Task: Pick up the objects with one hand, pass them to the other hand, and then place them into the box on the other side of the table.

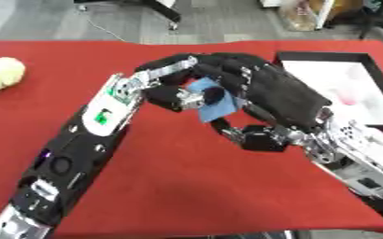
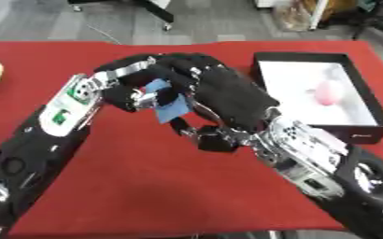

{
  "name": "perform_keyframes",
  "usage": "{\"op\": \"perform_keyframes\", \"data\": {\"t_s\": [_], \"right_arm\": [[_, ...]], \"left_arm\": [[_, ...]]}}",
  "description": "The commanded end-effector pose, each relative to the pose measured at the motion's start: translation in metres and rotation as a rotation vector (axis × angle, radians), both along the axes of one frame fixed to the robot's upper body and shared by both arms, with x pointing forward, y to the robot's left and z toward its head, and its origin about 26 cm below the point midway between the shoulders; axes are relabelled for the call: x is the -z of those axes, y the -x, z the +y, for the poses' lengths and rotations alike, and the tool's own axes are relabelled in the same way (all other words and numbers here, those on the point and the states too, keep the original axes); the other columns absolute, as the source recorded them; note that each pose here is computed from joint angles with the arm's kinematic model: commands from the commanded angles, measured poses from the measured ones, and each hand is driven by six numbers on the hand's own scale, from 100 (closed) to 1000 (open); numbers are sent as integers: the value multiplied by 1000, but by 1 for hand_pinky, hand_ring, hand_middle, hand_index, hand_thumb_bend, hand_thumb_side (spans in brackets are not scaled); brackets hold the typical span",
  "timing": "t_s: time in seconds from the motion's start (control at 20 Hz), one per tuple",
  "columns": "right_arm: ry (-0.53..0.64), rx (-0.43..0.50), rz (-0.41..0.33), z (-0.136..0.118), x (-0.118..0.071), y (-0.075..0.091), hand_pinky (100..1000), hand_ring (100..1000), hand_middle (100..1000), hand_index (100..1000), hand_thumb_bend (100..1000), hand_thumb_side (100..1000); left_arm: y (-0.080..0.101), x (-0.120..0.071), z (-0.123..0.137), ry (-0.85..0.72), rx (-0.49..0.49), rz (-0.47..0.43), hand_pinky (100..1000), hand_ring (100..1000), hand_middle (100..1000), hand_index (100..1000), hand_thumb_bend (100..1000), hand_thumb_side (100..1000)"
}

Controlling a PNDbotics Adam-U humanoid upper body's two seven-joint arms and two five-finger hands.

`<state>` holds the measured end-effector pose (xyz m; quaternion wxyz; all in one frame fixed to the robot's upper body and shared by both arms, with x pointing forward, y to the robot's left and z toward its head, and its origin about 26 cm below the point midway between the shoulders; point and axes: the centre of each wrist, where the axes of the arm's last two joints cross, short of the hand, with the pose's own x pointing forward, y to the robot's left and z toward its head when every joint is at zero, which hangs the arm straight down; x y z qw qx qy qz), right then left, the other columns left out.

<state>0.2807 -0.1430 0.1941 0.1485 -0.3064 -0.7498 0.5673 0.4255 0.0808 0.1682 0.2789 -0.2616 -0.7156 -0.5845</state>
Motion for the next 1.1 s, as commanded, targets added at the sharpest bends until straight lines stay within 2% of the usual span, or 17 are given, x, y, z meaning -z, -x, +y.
{"op": "perform_keyframes", "data": {"t_s": [0.05, 0.25, 0.3, 0.4, 0.45, 0.55, 0.65, 0.8, 0.95, 1.05, 1.1], "right_arm": [[31, 45, -30, -8, -7, -2, 920, 936, 895, 1000, 231, 100], [56, 85, -21, -9, -5, -1, 910, 918, 799, 1000, 189, 100], [59, 96, -21, -9, -5, -1, 904, 908, 742, 1000, 135, 100], [63, 116, -22, -9, -4, -1, 880, 874, 624, 1000, 100, 100], [61, 125, -27, -9, -4, -1, 874, 867, 607, 1000, 100, 100], [50, 144, -46, -9, -5, -2, 819, 802, 473, 970, 100, 100], [34, 163, -71, -9, -6, -2, 805, 782, 436, 954, 100, 100], [2, 181, -106, -9, -7, -2, 746, 716, 311, 898, 100, 100], [-41, 190, -130, -8, -7, -2, 709, 680, 251, 865, 100, 100], [-66, 190, -136, -8, -5, -2, 699, 671, 236, 856, 100, 100], [-76, 188, -138, -8, -4, -1, 693, 667, 228, 855, 100, 100]], "left_arm": [[2, -16, -2, -47, 178, -195, 760, 609, 566, 740, 100, 602], [1, -16, 1, -46, 177, -209, 764, 609, 566, 741, 100, 592], [1, -17, 1, -45, 177, -212, 765, 609, 567, 741, 100, 589], [2, -17, 2, -43, 179, -220, 766, 611, 568, 743, 100, 583], [2, -18, 2, -42, 180, -224, 766, 611, 568, 743, 100, 582], [2, -19, 3, -40, 181, -232, 766, 611, 569, 743, 100, 575], [2, -20, 3, -41, 182, -240, 767, 612, 570, 744, 100, 572], [2, -20, 4, -44, 183, -255, 769, 616, 575, 749, 100, 577], [2, -21, 5, -47, 182, -273, 773, 625, 588, 761, 100, 636], [2, -22, 6, -49, 181, -288, 784, 647, 610, 784, 100, 763], [2, -22, 5, -54, 182, -300, 806, 678, 641, 815, 100, 864]]}}
